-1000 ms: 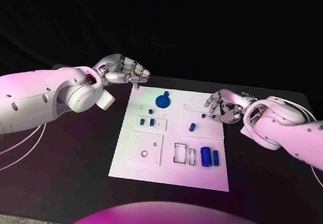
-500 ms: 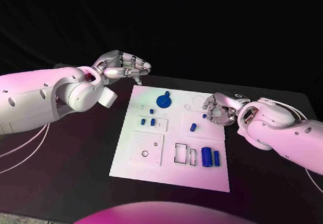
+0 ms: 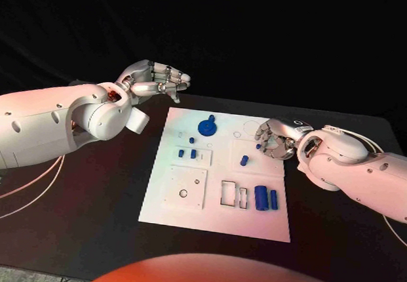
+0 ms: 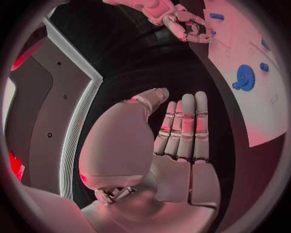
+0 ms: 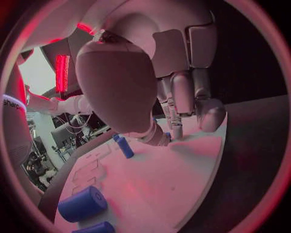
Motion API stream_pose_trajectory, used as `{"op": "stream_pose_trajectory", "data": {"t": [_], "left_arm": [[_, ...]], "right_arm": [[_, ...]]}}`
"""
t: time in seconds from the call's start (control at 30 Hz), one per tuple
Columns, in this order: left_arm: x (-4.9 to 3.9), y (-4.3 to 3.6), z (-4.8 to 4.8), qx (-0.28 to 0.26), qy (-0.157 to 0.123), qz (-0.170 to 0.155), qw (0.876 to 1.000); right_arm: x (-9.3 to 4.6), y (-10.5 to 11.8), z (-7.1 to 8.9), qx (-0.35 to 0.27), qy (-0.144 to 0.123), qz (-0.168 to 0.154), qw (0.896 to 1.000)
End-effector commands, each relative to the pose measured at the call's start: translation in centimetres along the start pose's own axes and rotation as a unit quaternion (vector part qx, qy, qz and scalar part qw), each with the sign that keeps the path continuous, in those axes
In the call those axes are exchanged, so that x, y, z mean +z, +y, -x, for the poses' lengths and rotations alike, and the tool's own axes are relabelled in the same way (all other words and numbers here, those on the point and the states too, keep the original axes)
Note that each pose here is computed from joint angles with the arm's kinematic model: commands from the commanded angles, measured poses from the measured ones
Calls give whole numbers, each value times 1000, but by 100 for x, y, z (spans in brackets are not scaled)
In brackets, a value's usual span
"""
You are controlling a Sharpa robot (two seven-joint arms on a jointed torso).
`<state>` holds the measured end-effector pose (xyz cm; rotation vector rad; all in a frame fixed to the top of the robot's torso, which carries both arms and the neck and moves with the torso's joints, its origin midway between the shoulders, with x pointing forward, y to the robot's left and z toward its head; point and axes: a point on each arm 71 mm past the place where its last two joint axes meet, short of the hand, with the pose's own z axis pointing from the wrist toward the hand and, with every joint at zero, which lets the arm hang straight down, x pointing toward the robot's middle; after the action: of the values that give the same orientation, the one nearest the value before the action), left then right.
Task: Assemble the parts on the task board
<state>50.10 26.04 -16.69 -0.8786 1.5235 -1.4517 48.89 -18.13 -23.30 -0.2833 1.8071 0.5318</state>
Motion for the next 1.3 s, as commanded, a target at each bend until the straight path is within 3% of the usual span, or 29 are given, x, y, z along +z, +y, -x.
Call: {"op": "stream_pose_trajectory", "data": {"t": [0.03,0.87,1.3], "left_arm": [[4,-31,-2,-2,-8,-16,1000],[-3,-33,-20,-3,-4,-13,1000],[-6,-32,-26,-1,-1,-11,1000]], "right_arm": [[1,23,-59,-8,15,1,1000],[6,60,-202,-38,33,-15,999],[-9,95,-234,-41,24,-13,999]]}}
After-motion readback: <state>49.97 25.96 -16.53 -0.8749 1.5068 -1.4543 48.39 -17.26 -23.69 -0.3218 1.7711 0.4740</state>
